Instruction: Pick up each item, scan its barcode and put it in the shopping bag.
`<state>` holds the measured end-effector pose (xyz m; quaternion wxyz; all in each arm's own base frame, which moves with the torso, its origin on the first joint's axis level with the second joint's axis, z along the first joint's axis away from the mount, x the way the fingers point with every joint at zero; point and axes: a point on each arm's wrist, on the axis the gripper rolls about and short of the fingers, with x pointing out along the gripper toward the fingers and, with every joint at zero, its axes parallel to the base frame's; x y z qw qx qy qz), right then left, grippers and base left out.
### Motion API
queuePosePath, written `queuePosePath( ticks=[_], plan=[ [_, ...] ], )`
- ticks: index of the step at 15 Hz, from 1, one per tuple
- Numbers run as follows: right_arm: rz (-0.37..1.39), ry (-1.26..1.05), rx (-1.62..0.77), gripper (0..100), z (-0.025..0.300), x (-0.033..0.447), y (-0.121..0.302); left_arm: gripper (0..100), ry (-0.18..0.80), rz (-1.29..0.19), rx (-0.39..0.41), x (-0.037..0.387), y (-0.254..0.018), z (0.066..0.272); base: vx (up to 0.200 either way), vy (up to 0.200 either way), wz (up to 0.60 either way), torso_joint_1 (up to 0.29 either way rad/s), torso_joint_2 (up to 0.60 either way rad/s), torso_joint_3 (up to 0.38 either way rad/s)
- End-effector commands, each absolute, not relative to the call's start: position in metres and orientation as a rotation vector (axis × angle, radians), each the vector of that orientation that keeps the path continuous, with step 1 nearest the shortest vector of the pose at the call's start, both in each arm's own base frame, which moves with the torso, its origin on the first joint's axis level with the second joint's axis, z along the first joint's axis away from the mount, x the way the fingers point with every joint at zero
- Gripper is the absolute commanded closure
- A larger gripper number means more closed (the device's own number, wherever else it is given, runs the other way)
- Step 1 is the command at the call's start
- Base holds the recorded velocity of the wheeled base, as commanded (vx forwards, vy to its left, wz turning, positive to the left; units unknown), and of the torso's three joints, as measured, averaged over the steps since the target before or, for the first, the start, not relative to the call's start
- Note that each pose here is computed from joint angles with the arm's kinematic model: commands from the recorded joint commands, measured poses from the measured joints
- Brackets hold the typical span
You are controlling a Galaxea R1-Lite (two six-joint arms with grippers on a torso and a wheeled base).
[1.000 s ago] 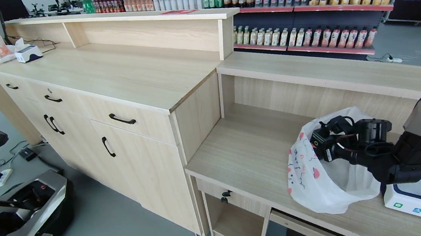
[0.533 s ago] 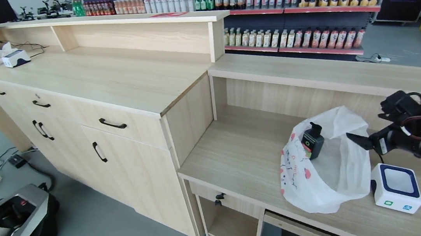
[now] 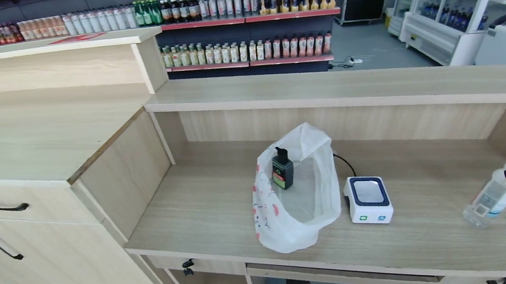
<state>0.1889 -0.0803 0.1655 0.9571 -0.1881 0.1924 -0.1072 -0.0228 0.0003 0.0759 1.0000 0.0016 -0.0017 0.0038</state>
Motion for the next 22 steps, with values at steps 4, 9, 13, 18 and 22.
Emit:
queuePosePath(
  ticks=[4, 9, 13, 18, 22],
  plan=[
    [-0.322, 0.477, -0.246, 0, 0.135, 0.207, -0.110, 0, -0.005, 0.008, 0.003, -0.023, 0.000, 0.076, 0.000, 0.000, -0.15, -0.001, 0.00, 0.002],
    [-0.315, 0.503, -0.253, 0, 0.107, 0.229, -0.124, 0, -0.005, 0.008, 0.003, -0.023, 0.000, 0.076, 0.000, 0.000, 0.00, 0.000, 0.00, 0.000],
    [-0.240, 0.487, -0.256, 0, 0.095, 0.236, -0.131, 0, -0.005, 0.008, 0.003, -0.023, 0.000, 0.076, 0.000, 0.000, 0.00, 0.000, 0.00, 0.000],
    [-0.185, 0.454, -0.285, 0, 0.081, 0.249, -0.134, 0, -0.005, 0.008, 0.003, -0.023, 0.000, 0.076, 0.000, 0.000, 0.00, 0.000, 0.00, 0.000],
    [-0.113, 0.428, -0.325, 0, 0.063, 0.261, -0.137, 0, -0.005, 0.008, 0.003, -0.023, 0.000, 0.076, 0.000, 0.000, 0.00, 0.000, 0.00, 0.000]
  ],
)
